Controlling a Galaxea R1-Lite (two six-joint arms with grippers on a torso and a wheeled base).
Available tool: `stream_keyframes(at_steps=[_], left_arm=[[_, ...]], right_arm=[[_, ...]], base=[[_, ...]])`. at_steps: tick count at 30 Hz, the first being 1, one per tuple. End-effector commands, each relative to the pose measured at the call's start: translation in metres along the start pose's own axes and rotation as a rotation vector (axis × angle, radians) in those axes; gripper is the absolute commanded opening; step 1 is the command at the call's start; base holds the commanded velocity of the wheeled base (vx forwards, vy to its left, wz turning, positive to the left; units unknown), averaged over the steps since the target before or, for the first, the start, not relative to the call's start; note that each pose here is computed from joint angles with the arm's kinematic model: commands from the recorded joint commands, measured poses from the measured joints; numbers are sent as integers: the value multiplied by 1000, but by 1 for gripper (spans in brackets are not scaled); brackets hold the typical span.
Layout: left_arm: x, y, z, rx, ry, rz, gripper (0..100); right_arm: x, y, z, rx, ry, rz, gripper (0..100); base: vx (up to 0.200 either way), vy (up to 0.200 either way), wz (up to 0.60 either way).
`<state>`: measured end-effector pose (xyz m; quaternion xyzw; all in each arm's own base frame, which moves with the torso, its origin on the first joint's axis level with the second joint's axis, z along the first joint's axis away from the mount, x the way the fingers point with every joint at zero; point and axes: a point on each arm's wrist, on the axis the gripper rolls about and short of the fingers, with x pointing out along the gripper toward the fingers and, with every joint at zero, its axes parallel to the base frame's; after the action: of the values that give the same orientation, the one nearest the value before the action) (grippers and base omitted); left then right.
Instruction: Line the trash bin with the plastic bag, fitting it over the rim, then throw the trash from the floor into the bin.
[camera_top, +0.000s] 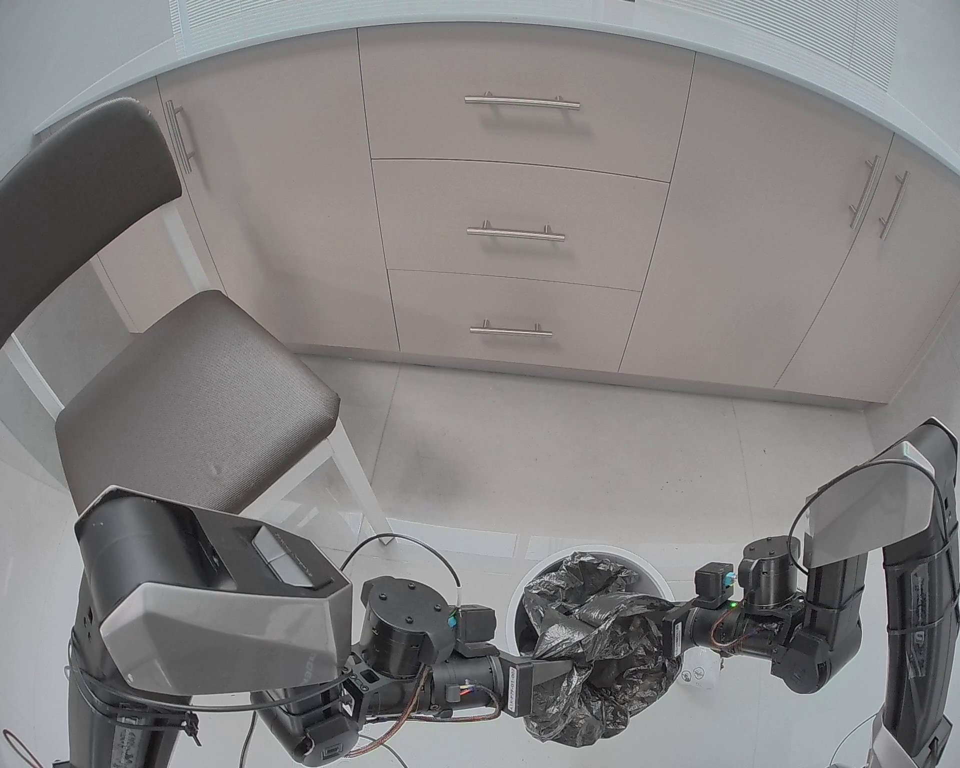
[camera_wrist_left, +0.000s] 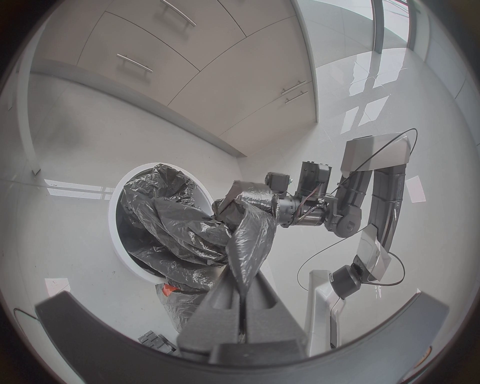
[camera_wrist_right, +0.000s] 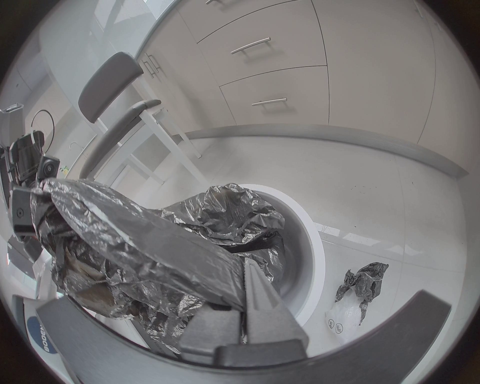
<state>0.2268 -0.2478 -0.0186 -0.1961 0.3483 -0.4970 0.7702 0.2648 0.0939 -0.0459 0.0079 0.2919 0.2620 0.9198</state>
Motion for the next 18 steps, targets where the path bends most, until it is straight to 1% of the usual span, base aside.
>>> stream_keyframes(at_steps=[1, 4, 6, 7, 8, 9, 10, 11, 12, 13, 18], left_arm=[[2, -2, 6, 7, -4, 12, 0], [2, -6, 15, 7, -3, 73, 0], [4, -9, 22, 31, -19, 157, 0], [4, -9, 22, 31, -19, 157, 0], [6, -10, 26, 47, -35, 247, 0], [14, -13, 32, 73, -67, 389, 0], [16, -14, 33, 77, -69, 421, 0], [21, -16, 36, 89, -78, 502, 0], [22, -16, 36, 89, -79, 516, 0], [25, -18, 42, 92, -78, 560, 0], [29, -27, 56, 98, -72, 571, 0]], right_arm=[[-6, 2, 12, 17, -57, 4, 0], [-8, 3, 14, 23, -62, 6, 0], [-10, 3, 17, 22, -71, 7, 0], [-10, 3, 17, 22, -71, 7, 0], [-10, 3, 18, 21, -79, 6, 0], [-11, 3, 20, 22, -86, 6, 0], [-11, 4, 21, 23, -89, 7, 0], [-12, 4, 22, 22, -92, 7, 0], [-12, 4, 22, 22, -92, 7, 0], [-11, 4, 23, 23, -97, 7, 0], [-11, 3, 22, 41, -94, 5, 0]], base=[[0, 0, 0], [0, 0, 0], [0, 0, 0], [0, 0, 0], [0, 0, 0], [0, 0, 0], [0, 0, 0], [0, 0, 0], [0, 0, 0], [0, 0, 0], [0, 0, 0]])
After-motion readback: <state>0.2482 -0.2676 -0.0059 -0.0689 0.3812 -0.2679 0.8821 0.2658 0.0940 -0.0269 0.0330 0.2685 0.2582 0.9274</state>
